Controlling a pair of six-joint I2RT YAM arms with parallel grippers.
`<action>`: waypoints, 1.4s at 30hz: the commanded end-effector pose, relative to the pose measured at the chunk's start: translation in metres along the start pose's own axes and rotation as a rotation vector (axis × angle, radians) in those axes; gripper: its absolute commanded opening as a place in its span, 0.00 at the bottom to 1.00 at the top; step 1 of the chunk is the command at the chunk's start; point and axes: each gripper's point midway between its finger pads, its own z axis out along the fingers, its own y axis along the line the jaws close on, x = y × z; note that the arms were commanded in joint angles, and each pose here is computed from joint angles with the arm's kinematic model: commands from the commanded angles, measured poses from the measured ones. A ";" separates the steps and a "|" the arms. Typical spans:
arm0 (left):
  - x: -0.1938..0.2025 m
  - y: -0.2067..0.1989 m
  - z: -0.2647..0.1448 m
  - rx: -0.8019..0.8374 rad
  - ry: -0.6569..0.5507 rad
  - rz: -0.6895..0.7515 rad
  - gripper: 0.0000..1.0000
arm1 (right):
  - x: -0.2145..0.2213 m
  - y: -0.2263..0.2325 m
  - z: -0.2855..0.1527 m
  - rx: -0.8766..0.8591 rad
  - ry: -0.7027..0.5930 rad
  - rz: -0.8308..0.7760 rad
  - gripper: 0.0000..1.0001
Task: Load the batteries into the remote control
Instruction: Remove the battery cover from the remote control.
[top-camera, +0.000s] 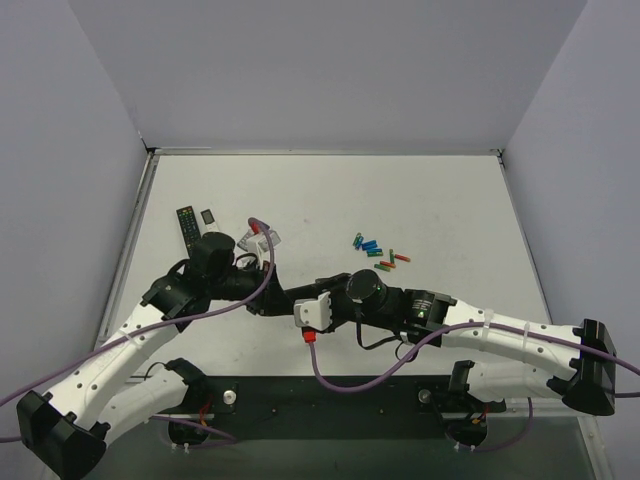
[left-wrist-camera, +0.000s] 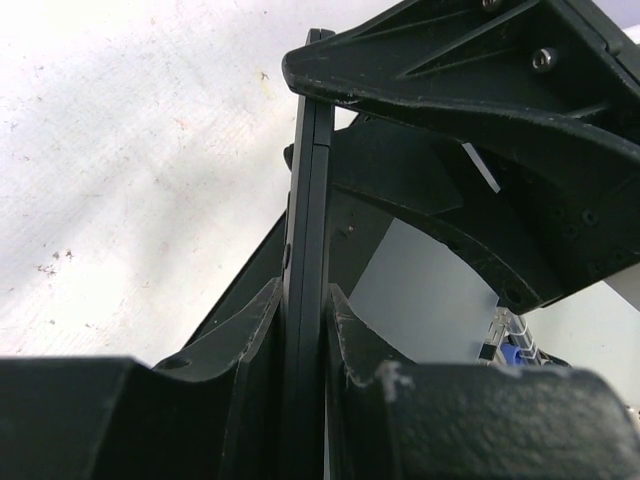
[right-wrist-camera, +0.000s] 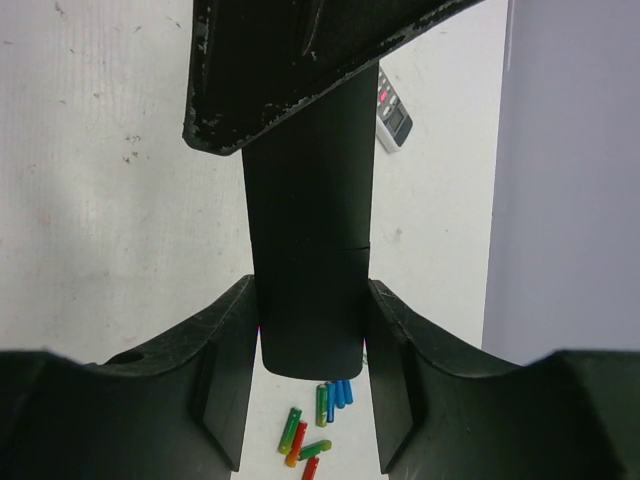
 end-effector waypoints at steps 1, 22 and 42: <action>-0.019 -0.020 -0.027 0.041 -0.057 0.058 0.00 | 0.080 0.028 -0.018 -0.057 0.312 -0.005 0.25; -0.001 0.001 -0.046 -0.013 -0.001 0.093 0.00 | 0.107 0.048 -0.025 -0.124 0.415 -0.004 0.26; -0.005 0.017 -0.047 0.009 -0.037 0.031 0.00 | 0.092 0.041 -0.031 -0.111 0.347 0.074 0.27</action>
